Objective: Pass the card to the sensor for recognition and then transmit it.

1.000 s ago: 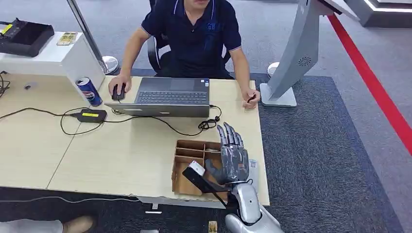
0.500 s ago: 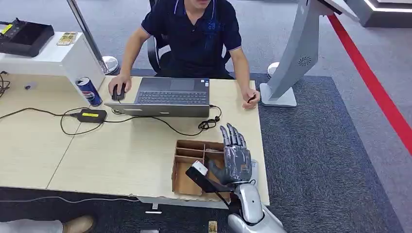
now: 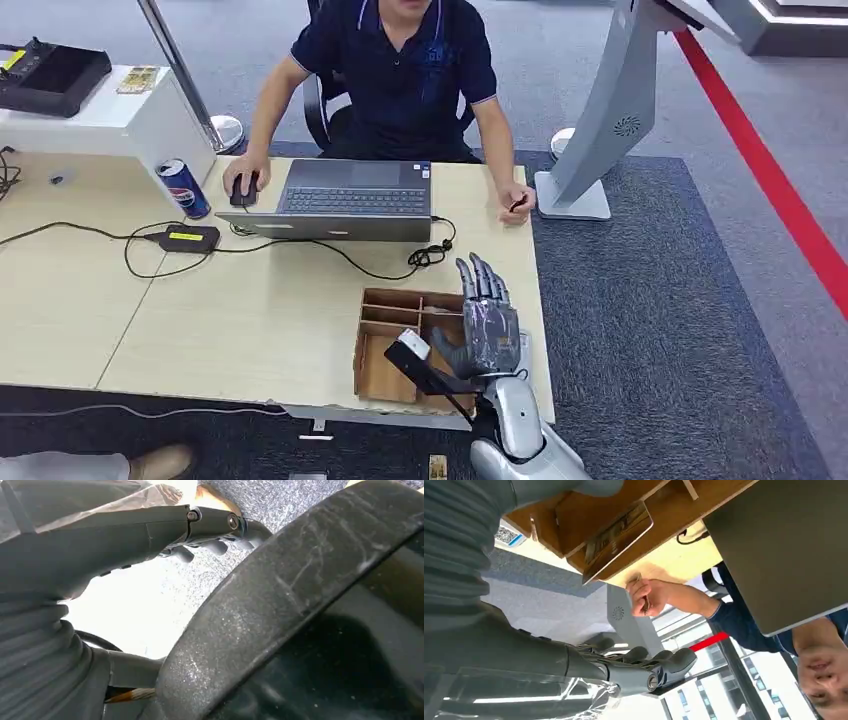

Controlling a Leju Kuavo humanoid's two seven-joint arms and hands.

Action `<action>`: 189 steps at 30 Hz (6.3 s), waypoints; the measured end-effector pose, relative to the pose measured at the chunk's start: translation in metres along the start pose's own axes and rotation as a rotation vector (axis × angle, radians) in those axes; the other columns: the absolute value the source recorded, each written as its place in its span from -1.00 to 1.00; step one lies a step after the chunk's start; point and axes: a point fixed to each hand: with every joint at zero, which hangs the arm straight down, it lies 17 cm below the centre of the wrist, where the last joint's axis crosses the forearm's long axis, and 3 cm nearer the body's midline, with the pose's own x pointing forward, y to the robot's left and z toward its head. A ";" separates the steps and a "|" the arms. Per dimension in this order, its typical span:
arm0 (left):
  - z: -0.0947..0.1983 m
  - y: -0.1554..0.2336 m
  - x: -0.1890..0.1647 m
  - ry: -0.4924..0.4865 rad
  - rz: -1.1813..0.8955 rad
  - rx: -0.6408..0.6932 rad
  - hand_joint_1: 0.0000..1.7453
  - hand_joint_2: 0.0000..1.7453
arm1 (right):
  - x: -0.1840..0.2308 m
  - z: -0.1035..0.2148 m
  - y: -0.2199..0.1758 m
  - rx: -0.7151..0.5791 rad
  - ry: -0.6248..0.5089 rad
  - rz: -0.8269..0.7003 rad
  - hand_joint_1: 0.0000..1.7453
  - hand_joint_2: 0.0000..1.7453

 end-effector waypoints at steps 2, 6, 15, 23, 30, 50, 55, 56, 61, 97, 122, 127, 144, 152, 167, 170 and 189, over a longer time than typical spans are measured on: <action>0.000 0.000 0.000 0.000 0.000 0.000 -1.00 1.00 | -0.001 0.000 -0.001 -0.002 0.004 -0.002 -0.86 1.00; 0.000 0.000 0.000 0.000 0.000 0.000 -1.00 1.00 | -0.001 0.000 -0.001 -0.004 0.000 -0.004 -0.82 1.00; 0.000 0.000 0.000 -0.001 0.000 0.000 -1.00 1.00 | -0.003 0.001 0.001 -0.002 0.003 -0.003 -0.80 1.00; 0.000 0.000 0.000 -0.001 0.000 0.000 -1.00 1.00 | -0.005 0.001 0.003 0.003 0.006 -0.001 -0.76 1.00; 0.000 0.000 0.000 -0.001 0.000 0.000 -1.00 1.00 | -0.005 0.002 0.004 0.005 0.006 0.001 -0.72 1.00; 0.000 0.000 0.000 -0.002 -0.002 0.000 -1.00 1.00 | -0.007 0.003 0.007 0.011 0.004 0.005 -0.58 1.00; 0.000 0.000 0.000 -0.002 -0.003 0.000 -1.00 1.00 | -0.008 0.003 0.008 0.010 0.004 0.006 -0.56 1.00; 0.000 0.000 0.000 -0.002 -0.003 0.000 -1.00 1.00 | -0.008 0.003 0.008 0.010 0.004 0.006 -0.52 1.00; 0.000 0.000 0.000 -0.002 -0.003 0.000 -1.00 1.00 | -0.008 0.004 0.008 0.011 0.004 0.006 -0.40 1.00; 0.000 0.000 0.000 -0.002 -0.007 0.000 -1.00 1.00 | -0.010 0.004 0.009 0.014 0.010 0.005 -0.28 1.00; 0.000 0.000 0.000 -0.002 -0.007 0.000 -1.00 1.00 | -0.010 0.004 0.009 0.015 0.010 0.005 0.90 1.00; 0.000 0.000 0.000 -0.002 -0.007 0.000 -1.00 1.00 | -0.010 0.004 0.009 0.014 0.009 0.004 1.00 1.00; 0.000 -0.001 0.000 -0.004 0.008 -0.001 -1.00 1.00 | 0.002 -0.001 -0.048 -0.150 -0.004 -0.036 1.00 1.00; 0.000 0.000 -0.001 -0.002 0.012 0.000 -1.00 1.00 | -0.002 0.004 -0.122 -0.330 0.002 -0.059 1.00 1.00; 0.000 -0.001 0.000 -0.004 -0.004 -0.001 -1.00 1.00 | 0.031 -0.001 -0.194 -0.500 -0.122 -0.167 1.00 1.00; 0.000 -0.001 0.000 -0.005 -0.005 -0.001 -1.00 1.00 | 0.038 -0.004 -0.195 -0.501 -0.134 -0.173 1.00 1.00; 0.003 -0.005 0.002 0.059 -0.045 -0.040 -1.00 1.00 | 0.081 -0.035 -0.157 -0.406 -0.210 -0.201 1.00 1.00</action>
